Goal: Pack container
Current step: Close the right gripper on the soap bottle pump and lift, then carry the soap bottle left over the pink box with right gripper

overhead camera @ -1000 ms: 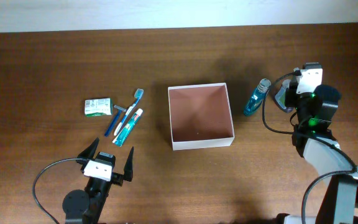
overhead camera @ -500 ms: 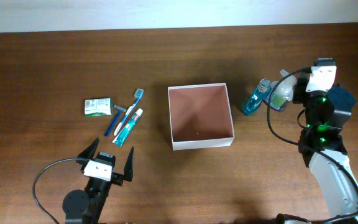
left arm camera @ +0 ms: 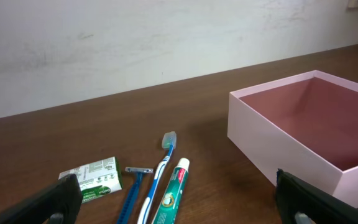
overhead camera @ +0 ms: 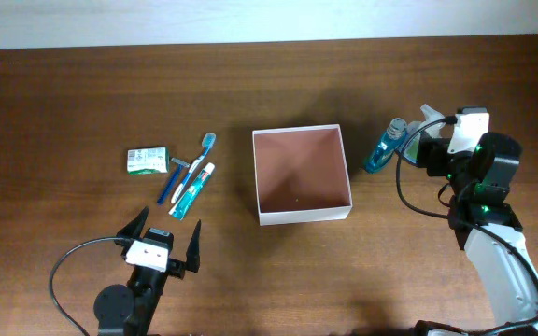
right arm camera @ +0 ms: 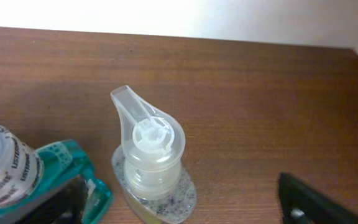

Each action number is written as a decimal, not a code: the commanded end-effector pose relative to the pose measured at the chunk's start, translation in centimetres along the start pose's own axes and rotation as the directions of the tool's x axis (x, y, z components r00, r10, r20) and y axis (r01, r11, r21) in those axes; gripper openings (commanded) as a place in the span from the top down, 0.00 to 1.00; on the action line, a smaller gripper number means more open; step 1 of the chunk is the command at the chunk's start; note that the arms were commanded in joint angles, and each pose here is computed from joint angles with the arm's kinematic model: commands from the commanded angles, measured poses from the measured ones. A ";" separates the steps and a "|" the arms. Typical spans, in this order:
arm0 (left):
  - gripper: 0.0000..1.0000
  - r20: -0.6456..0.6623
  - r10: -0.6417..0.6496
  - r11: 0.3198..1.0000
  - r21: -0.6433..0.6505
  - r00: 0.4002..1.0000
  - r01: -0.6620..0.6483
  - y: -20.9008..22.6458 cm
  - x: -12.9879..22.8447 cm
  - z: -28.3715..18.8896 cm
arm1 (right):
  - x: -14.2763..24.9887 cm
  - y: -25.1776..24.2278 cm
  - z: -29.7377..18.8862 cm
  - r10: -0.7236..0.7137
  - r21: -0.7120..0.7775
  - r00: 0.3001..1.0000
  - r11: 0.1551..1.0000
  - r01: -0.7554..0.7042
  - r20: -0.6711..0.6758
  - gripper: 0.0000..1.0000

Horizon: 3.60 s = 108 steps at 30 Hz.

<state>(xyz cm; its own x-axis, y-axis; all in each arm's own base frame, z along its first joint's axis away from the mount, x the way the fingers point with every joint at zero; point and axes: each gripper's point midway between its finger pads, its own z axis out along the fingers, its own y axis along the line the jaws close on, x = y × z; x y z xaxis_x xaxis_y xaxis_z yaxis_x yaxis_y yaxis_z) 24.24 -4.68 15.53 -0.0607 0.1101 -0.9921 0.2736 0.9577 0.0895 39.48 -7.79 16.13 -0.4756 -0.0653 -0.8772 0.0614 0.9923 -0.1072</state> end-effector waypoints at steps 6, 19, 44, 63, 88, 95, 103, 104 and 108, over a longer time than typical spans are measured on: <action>0.00 0.002 0.016 1.000 0.010 1.000 -0.016 -0.2 0.0 0.0 | 1.2 0.5 3.4 0.010 -0.030 1.000 1.000 -0.010 -0.001 0.01; 0.00 0.002 0.016 1.000 0.011 1.000 -0.016 -0.2 0.0 0.0 | 0.9 0.1 6.5 0.000 -0.014 0.996 1.000 0.001 0.087 0.01; 0.00 0.002 0.016 1.000 0.010 1.000 -0.016 -0.2 0.0 0.0 | -1.9 0.3 6.6 0.029 -0.040 0.974 0.999 -0.020 0.223 0.02; 0.00 0.002 0.016 1.000 0.011 1.000 -0.016 -0.2 0.0 0.0 | -4.3 0.1 5.1 0.018 -0.029 0.959 1.000 -0.011 0.284 0.58; 0.00 0.002 0.016 1.000 0.011 1.000 -0.016 -0.2 0.0 0.0 | -14.2 -1.6 -4.6 -0.099 0.088 0.898 0.994 0.068 0.429 0.67; 0.00 0.002 0.016 1.000 0.010 1.000 -0.016 -0.2 0.0 0.0 | -17.5 -0.4 -8.6 -0.094 0.047 0.918 0.996 0.082 0.384 0.67; 0.00 0.002 0.016 1.000 0.011 1.000 -0.016 -0.2 0.0 0.0 | -21.3 3.8 -11.7 -0.109 0.001 0.923 0.993 0.117 0.369 0.66; 0.00 0.002 0.016 1.000 0.010 1.000 -0.016 -0.2 0.0 0.0 | -21.8 5.1 -12.2 -0.114 -0.014 0.919 0.992 0.128 0.377 0.67; 0.00 0.002 0.016 1.000 0.010 1.000 -0.016 -0.2 0.0 0.0 | -22.1 8.0 -12.8 -0.125 -0.041 0.914 0.988 0.152 0.386 0.67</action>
<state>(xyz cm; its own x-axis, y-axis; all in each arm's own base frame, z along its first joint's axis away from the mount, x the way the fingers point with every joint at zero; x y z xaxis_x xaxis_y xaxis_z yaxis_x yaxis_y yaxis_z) 24.24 -4.69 15.53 -0.0607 0.1101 -0.9921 0.2740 0.9576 0.0895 40.30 1.31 36.93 -0.1899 -0.2216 -0.9565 -0.0719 0.9747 -0.2115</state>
